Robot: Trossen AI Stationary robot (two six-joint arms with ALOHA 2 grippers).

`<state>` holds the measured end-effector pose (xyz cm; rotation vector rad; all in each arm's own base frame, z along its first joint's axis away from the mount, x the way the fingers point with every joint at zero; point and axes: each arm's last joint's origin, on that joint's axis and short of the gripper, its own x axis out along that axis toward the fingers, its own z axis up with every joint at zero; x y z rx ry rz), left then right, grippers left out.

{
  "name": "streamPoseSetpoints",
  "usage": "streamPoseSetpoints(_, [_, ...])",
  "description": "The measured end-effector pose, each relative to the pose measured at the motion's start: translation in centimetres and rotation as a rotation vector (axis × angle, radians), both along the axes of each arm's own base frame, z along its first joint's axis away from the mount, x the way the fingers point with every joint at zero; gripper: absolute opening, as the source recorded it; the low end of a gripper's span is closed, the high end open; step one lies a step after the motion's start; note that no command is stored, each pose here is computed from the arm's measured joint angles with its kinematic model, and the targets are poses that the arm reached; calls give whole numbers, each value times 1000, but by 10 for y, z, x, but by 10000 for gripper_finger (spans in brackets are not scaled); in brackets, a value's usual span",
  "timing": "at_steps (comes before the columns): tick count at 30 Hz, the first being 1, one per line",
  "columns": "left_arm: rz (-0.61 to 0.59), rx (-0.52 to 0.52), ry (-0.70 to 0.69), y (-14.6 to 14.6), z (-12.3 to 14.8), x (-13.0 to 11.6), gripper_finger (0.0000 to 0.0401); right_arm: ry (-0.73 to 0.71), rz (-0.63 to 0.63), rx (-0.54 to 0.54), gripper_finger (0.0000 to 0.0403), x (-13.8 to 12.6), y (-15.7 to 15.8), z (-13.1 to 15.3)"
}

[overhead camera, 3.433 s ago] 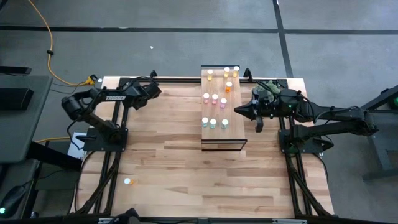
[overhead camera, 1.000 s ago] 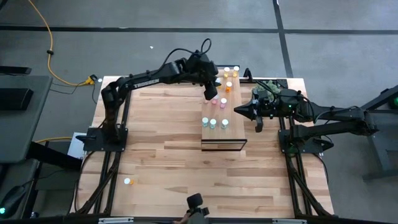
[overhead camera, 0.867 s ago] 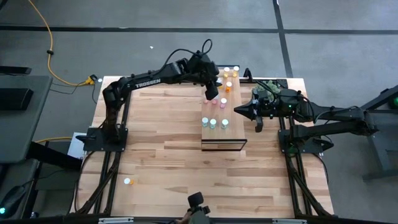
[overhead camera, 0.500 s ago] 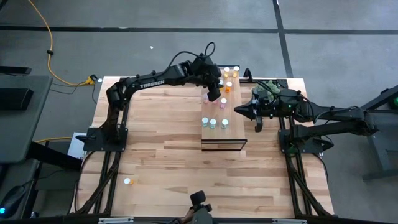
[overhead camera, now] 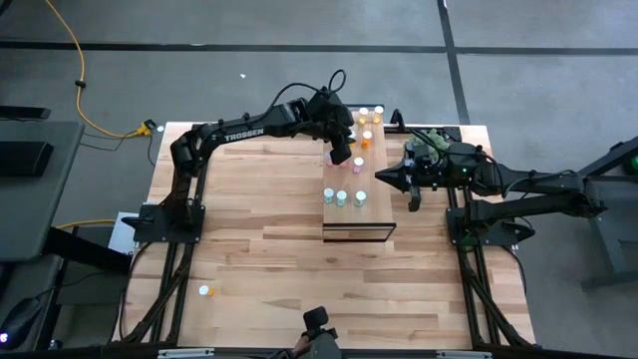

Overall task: Pick and place medicine bottles onto shelf by color
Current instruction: Put the top orange pill bottle on the shelf aligned with the other orange pill bottle

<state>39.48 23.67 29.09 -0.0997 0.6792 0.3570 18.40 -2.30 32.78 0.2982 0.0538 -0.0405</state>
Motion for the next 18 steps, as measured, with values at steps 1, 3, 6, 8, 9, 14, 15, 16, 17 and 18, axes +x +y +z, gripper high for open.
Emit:
streamPoseSetpoints(1, [3, -2, -1, 0, 0, 0, 102, 0, 0, 0, 0, 0, 0, 0])
streamPoseSetpoints(3, [3, -1, 0, 1, -1, 0, 102, 0, 0, 0, 0, 0, 0, 0])
streamPoseSetpoints(6, [-1, 6, 7, 1, -1, -1, 102, 0, 0, 0, 0, 0, 0, 0])
streamPoseSetpoints(8, [-4, 11, 7, 1, -1, 0, 102, 0, 1, 0, 0, 0, 0, 0])
streamPoseSetpoints(9, [-4, 11, 8, 1, -1, 0, 102, 0, 1, 0, 0, 0, 0, 0])
streamPoseSetpoints(14, [-9, 7, 7, 1, -7, 3, 102, 0, 1, 0, 0, 0, 0, 0])
streamPoseSetpoints(15, [-6, -7, 15, 1, -9, 3, 102, 0, 1, 0, 0, 0, 0, 0])
streamPoseSetpoints(16, [-3, -15, 17, 1, -11, 4, 102, 0, 1, 0, 0, 0, 0, 0])
streamPoseSetpoints(17, [-1, -15, 19, 2, -13, 5, 102, 0, 1, 0, 0, 0, 0, 0])
streamPoseSetpoints(18, [-3, -13, 18, 1, -15, 7, 102, 0, 1, 0, 0, 0, 0, 0])
